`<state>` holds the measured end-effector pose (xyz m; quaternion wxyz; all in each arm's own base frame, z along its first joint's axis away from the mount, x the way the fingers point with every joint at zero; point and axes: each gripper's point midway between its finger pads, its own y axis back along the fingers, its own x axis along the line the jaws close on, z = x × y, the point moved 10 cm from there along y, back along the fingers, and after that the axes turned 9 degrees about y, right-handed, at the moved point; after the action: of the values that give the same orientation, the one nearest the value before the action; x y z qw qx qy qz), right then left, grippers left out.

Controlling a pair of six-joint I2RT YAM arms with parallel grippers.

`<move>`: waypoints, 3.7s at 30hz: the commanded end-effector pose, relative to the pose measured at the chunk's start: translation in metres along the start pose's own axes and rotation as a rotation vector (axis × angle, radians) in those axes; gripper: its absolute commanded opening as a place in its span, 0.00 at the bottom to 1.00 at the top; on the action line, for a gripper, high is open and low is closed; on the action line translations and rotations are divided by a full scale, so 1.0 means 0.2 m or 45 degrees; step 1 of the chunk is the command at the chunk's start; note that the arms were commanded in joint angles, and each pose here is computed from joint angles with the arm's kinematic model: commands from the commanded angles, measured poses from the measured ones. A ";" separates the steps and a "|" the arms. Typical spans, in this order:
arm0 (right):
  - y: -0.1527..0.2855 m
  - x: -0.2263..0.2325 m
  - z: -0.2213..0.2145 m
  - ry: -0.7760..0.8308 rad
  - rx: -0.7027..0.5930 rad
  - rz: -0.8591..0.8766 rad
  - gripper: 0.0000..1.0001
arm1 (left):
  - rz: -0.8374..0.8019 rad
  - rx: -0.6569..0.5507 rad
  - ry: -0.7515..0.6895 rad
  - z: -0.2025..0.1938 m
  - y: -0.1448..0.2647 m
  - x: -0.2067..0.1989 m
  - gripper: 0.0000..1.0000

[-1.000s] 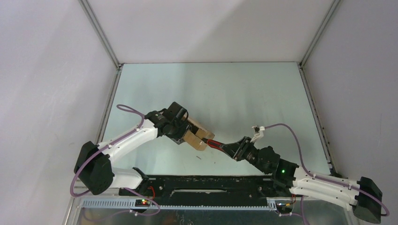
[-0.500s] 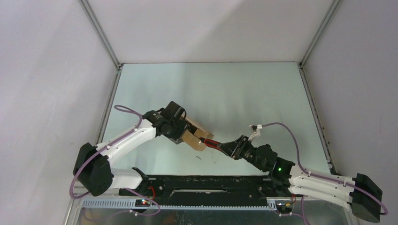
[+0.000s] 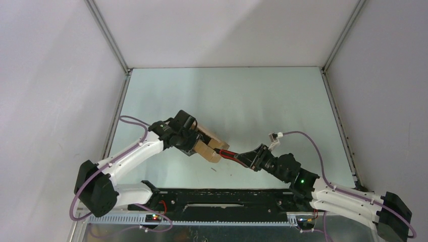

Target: Unpack the express box

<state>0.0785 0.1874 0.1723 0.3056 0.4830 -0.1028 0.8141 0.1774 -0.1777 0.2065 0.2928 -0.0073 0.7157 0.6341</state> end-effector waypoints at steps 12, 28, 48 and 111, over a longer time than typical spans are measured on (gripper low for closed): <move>0.01 0.03 -0.07 -0.086 0.241 0.063 0.00 | -0.372 -0.015 0.219 0.02 0.08 -0.11 0.00; -0.02 0.01 -0.16 -0.103 0.333 0.023 0.00 | -0.497 -0.082 0.274 0.07 0.14 -0.12 0.00; 0.06 -0.05 -0.10 -0.081 0.286 0.005 0.00 | -0.436 -0.112 0.216 0.15 0.10 -0.05 0.00; 0.03 0.04 -0.13 0.060 0.495 0.101 0.00 | -0.200 -0.103 -0.046 0.07 0.14 -0.10 0.18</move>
<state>0.0514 0.1990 0.1485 0.1952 0.5380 0.0425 0.8189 0.1854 -0.1632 0.2214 0.3267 -0.0864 0.6907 0.6393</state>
